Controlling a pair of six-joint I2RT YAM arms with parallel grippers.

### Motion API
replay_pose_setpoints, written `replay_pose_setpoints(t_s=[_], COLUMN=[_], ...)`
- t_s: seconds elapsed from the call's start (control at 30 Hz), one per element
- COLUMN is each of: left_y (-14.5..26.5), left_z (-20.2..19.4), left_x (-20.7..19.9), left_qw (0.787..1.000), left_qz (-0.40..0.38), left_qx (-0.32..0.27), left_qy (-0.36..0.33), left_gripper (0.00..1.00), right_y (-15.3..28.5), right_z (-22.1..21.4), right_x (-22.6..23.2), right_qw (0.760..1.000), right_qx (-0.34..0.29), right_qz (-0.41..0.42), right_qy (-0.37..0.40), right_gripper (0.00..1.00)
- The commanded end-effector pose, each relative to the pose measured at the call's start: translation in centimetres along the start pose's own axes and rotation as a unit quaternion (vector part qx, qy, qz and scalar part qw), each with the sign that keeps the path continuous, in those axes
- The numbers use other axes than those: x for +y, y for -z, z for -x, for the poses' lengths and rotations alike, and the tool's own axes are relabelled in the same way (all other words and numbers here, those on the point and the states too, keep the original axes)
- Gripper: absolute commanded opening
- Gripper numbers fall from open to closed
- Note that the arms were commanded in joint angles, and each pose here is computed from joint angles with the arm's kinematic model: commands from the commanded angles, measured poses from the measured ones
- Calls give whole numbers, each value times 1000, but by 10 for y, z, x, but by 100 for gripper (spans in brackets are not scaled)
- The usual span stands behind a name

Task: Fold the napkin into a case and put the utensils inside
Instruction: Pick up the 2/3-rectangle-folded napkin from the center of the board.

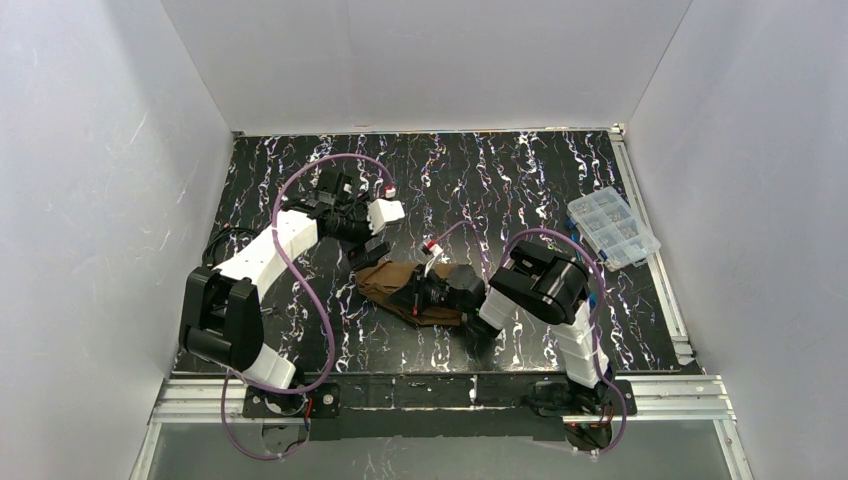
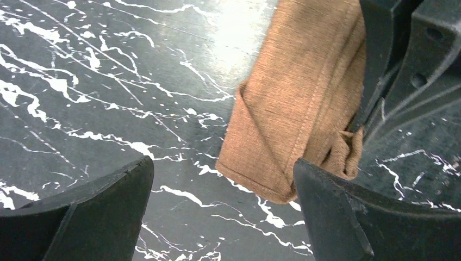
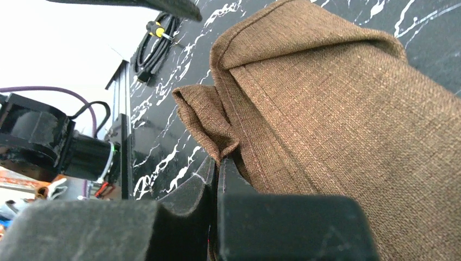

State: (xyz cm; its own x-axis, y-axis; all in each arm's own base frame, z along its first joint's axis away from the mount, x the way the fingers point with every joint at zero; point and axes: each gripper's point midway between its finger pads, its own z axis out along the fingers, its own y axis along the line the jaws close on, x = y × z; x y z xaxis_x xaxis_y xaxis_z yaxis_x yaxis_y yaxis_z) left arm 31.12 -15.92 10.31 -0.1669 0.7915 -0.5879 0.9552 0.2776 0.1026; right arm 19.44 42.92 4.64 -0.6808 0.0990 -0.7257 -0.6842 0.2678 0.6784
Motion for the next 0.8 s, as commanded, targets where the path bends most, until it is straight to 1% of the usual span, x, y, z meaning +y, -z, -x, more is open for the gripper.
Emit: replay_pose_setpoints(t_s=[0.0, 0.07, 0.17, 0.33, 0.43, 0.53, 0.6, 0.7, 0.73, 0.77], left_y=[-6, -16, -22, -28, -27, -13, 5, 31, 35, 39], left_z=[3, -6, -10, -15, -16, -1, 17, 43, 44, 42], left_x=[4, 2, -1, -12, -8, 11, 27, 47, 60, 62], left_qw=[999, 999, 999, 999, 999, 998, 996, 993, 989, 988], left_qz=[31, 33, 31, 12, 27, 62, 87, 120, 149, 155], left_qx=[2, 12, 10, 20, 26, 19, -1, -15, -8, 4], left_qy=[6, -7, -26, -23, -18, -20, -13, -5, 6, 15], left_gripper=[99, 98, 98, 98, 98, 98, 99, 99, 99, 99], right_y=[-3, -3, -2, 2, 2, 1, 1, 2, 2, 2], right_z=[6, 5, 1, 1, 4, 5, 5, 2, 1, 1], right_x=[4, 4, 1, -5, -7, -5, -5, -6, -7, -7], right_qw=[997, 995, 993, 991, 989, 989, 989, 989, 989, 989], right_qx=[-17, -14, -2, 4, 4, 7, 8, 10, 12, 12], right_qz=[12, 8, -4, -30, -37, -36, -37, -38, -39, -38], right_qy=[-75, -99, -116, -132, -140, -142, -142, -143, -143, -143], right_gripper=[1, 1, 1, 1, 1, 1, 1, 1, 1, 1])
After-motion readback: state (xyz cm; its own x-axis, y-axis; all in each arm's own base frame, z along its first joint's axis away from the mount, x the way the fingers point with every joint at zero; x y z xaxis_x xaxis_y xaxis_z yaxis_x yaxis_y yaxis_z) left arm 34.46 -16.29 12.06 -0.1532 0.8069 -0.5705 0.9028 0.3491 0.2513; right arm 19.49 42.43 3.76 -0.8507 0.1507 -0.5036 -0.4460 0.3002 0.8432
